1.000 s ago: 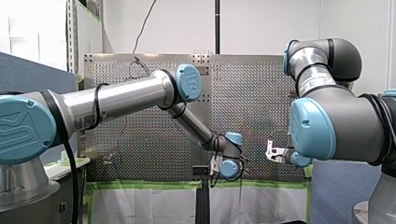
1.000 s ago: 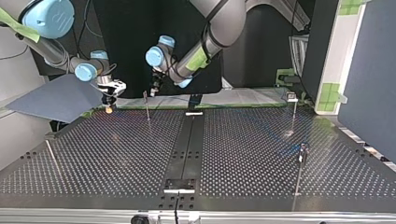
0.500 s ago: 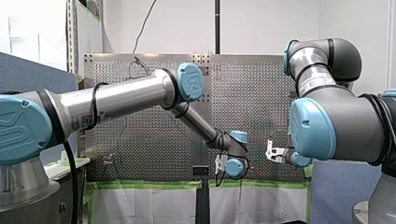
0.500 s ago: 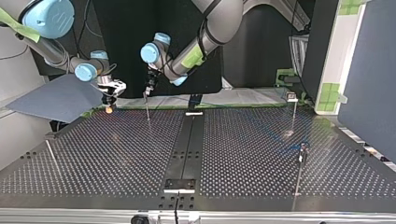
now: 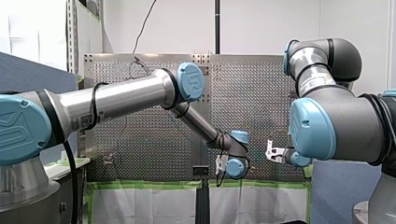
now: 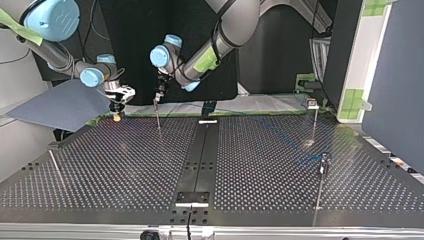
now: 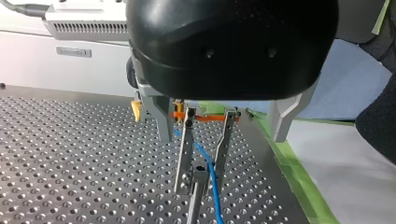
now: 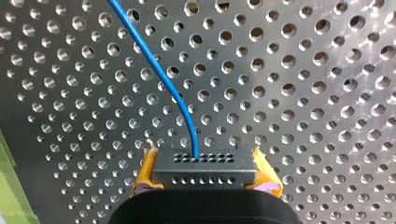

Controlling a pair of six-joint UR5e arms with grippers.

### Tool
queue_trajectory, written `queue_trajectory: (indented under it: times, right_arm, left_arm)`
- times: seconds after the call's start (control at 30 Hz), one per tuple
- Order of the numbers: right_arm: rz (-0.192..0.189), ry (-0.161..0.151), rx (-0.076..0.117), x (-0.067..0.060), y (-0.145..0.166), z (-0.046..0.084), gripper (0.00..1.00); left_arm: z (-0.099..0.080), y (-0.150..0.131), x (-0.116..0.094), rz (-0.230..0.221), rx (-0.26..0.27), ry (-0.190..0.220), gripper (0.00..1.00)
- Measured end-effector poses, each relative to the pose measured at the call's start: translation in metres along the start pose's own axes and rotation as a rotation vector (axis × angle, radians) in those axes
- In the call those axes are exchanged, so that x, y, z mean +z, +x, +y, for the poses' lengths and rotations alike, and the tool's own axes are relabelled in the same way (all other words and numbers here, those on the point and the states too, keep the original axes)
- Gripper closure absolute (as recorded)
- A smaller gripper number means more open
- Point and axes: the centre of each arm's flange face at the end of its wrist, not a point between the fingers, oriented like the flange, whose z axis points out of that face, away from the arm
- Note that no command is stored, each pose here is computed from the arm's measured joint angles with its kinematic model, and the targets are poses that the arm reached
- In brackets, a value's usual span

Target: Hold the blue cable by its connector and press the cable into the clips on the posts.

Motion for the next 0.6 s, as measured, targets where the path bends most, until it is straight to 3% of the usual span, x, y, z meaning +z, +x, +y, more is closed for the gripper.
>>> queue_trajectory:
  times: [0.6]
  right_arm:
    - [0.001,0.006,0.001,0.0001,0.0001,-0.0004,1.0]
  left_arm:
    - [0.0028,0.0022,0.0003,0.002,-0.003,-0.003,0.0]
